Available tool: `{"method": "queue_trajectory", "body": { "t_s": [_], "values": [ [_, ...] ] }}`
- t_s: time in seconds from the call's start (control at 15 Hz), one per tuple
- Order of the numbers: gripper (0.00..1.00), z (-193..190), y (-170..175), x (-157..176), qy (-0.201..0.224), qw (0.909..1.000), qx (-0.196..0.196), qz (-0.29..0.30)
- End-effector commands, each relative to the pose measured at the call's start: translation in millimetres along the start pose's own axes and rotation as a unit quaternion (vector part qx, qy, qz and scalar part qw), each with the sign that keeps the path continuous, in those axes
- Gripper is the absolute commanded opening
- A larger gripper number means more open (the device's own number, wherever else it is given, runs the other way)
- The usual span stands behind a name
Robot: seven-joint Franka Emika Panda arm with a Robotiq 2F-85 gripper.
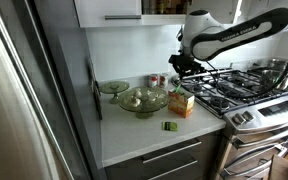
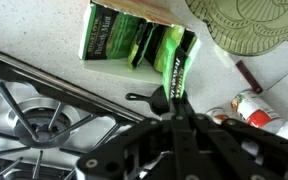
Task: Remove two sachets from the orange box
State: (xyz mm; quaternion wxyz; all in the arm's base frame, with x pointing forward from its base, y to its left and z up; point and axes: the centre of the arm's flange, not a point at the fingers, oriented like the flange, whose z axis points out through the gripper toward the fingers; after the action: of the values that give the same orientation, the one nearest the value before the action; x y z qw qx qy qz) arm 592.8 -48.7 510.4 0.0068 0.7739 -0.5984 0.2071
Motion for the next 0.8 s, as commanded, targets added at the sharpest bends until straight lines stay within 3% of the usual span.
{"method": "queue_trajectory", "body": {
  "t_s": [0.0,0.33,0.73],
  "values": [
    [0.00,-33,46,-9,-0.006,0.9998,0.017,-0.007],
    [0.00,-62,82,-26,-0.076,0.9924,0.076,-0.060],
    [0.00,-45,113,-62,-0.170,0.9619,0.126,-0.173]
  ]
}}
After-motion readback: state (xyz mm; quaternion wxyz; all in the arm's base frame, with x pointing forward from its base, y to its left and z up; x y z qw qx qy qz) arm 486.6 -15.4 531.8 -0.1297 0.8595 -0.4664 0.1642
